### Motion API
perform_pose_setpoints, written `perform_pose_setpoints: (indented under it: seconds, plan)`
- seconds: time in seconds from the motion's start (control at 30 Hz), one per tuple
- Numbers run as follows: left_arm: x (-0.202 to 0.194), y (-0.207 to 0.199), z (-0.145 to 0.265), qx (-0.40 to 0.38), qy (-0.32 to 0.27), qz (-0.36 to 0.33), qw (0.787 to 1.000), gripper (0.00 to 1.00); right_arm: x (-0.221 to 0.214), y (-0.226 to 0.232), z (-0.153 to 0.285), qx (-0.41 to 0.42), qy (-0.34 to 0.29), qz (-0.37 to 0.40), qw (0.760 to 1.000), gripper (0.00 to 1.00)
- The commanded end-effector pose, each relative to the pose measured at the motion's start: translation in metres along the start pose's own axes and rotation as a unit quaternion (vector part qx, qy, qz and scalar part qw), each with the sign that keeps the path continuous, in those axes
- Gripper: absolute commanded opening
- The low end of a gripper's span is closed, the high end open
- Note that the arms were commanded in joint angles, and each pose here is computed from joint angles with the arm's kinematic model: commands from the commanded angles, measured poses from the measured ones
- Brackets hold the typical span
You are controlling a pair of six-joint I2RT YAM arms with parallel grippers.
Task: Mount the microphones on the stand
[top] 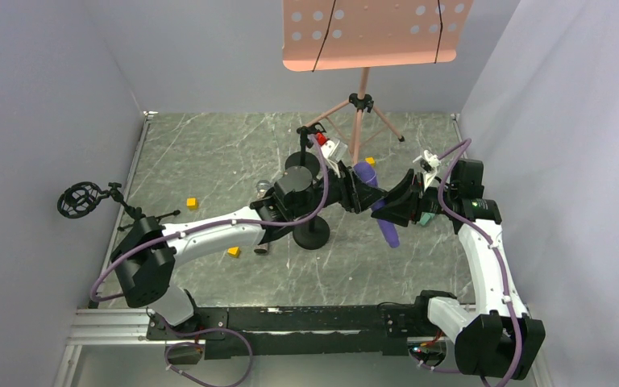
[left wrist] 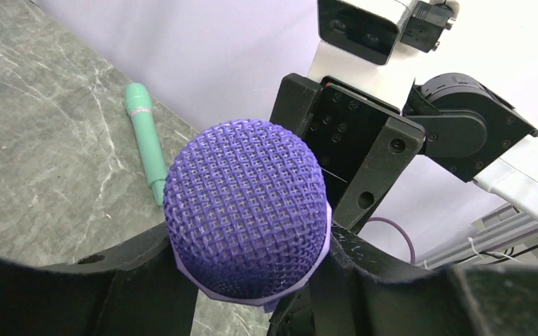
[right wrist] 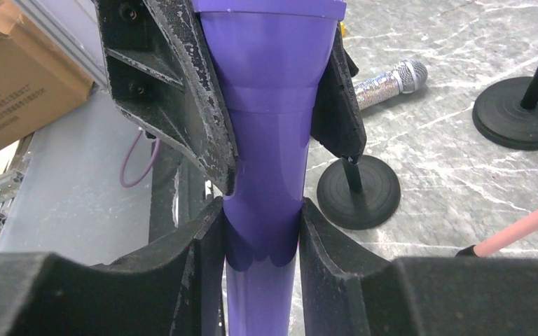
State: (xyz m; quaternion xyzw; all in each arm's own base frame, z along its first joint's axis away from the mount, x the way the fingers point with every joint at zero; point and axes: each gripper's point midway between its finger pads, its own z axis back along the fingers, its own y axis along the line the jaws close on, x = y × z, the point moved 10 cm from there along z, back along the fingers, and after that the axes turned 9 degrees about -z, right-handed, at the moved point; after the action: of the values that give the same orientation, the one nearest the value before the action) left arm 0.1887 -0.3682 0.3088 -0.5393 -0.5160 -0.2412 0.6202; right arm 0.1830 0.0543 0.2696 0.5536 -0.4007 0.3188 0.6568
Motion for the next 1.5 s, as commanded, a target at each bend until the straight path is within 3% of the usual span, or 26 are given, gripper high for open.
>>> perform_pose_setpoints:
  seconds: [0.0,0.17,0.27,0.5,0.6,0.73,0.9,1.13,1.43,1.47]
  plan:
    - [0.017,-0.014,-0.008,-0.033,-0.031,0.006,0.999,0.5,0.006,0.004,-0.002,0.025,-0.008,0.031,0.999,0.16]
    - [0.02,-0.017,-0.004,-0.042,-0.033,0.002,0.999,0.0,0.005,0.003,-0.002,0.023,-0.007,0.029,0.999,0.17]
    - [0.025,-0.019,0.002,-0.042,-0.053,-0.001,0.998,0.0,0.005,0.002,-0.001,0.02,-0.006,0.027,0.999,0.31]
    - [0.049,-0.027,0.015,-0.04,-0.118,-0.016,0.992,0.0,0.002,-0.001,-0.002,0.019,-0.005,0.018,1.0,0.81]
    - [0.056,-0.029,0.017,-0.036,-0.127,-0.033,0.991,0.0,0.0,-0.002,-0.003,0.018,-0.003,0.013,1.0,0.91]
    - [0.061,-0.03,0.018,-0.037,-0.133,-0.047,0.989,0.0,-0.003,-0.004,-0.006,0.02,0.003,0.005,1.0,0.94]
    - [0.068,-0.031,0.018,-0.032,-0.133,-0.071,0.988,0.0,-0.005,-0.006,-0.011,0.022,0.013,-0.001,1.0,0.91]
    - [0.071,-0.031,0.018,-0.026,-0.13,-0.097,0.986,0.0,-0.005,-0.005,-0.012,0.028,0.015,-0.004,0.999,0.72]
    - [0.072,-0.034,0.019,-0.048,-0.133,-0.102,0.985,0.0,-0.004,-0.006,-0.013,0.027,0.021,0.007,0.999,0.16]
    - [0.071,-0.034,0.019,-0.051,-0.127,-0.102,0.985,0.04,-0.004,-0.005,-0.013,0.029,0.021,0.011,0.999,0.12]
